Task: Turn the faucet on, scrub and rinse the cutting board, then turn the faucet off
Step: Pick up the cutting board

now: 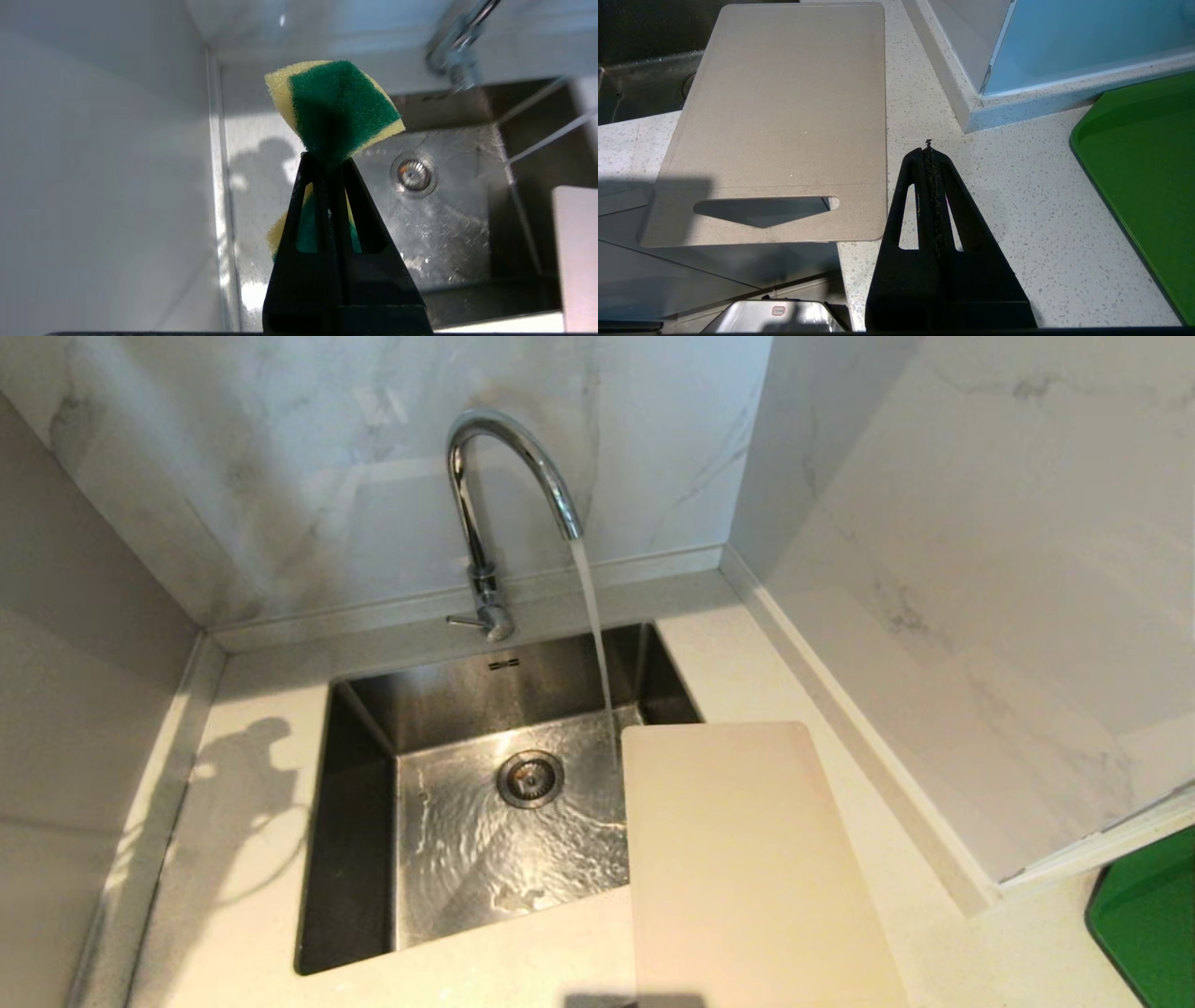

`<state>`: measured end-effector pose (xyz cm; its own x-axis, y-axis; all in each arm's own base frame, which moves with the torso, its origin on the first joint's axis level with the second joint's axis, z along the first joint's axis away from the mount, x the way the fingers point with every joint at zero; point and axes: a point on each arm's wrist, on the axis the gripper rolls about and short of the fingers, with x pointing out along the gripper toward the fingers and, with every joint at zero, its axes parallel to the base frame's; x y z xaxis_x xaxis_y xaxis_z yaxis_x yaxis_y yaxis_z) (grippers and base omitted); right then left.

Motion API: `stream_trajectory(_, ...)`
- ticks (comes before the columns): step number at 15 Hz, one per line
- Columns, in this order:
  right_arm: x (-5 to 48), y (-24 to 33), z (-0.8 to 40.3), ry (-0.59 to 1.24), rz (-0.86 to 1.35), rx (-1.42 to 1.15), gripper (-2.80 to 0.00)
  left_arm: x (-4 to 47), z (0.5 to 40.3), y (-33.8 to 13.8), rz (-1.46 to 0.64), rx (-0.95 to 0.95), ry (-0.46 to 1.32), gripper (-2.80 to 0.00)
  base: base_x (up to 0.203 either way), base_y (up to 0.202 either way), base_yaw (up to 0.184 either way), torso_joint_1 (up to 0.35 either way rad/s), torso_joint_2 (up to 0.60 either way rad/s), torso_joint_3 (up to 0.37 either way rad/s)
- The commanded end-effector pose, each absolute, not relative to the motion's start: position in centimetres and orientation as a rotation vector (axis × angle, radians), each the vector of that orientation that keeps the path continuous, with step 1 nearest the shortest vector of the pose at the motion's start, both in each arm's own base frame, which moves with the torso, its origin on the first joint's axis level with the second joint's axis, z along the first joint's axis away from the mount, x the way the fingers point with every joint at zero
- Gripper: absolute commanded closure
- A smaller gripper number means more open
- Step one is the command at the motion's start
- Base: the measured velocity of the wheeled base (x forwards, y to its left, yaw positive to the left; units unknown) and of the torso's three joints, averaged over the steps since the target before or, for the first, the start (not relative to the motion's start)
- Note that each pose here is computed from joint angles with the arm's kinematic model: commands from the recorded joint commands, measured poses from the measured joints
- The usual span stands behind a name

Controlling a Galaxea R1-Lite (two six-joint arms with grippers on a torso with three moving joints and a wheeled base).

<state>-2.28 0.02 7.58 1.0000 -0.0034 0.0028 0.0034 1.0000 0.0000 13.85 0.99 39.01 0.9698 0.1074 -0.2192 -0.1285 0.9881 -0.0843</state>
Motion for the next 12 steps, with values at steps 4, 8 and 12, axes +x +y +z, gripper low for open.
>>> stream_trajectory(4,-2.3,0.0,7.6,-0.003,-0.003,0.000,0.00,5.7,38.8,0.5,0.106,-0.073,0.085,0.00,0.000,0.000,0.000,0.000,0.00,0.000)
stream_trajectory(8,-2.3,0.0,7.6,-0.003,-0.003,0.000,0.00,0.1,35.3,0.1,0.108,-0.071,0.046,0.00,0.000,0.000,0.000,0.000,0.00,0.000)
stream_trajectory(12,-2.3,0.0,7.6,-0.003,-0.003,0.000,0.00,-3.7,30.1,-0.1,0.121,-0.068,0.021,0.00,0.000,0.000,0.000,0.000,0.00,0.000)
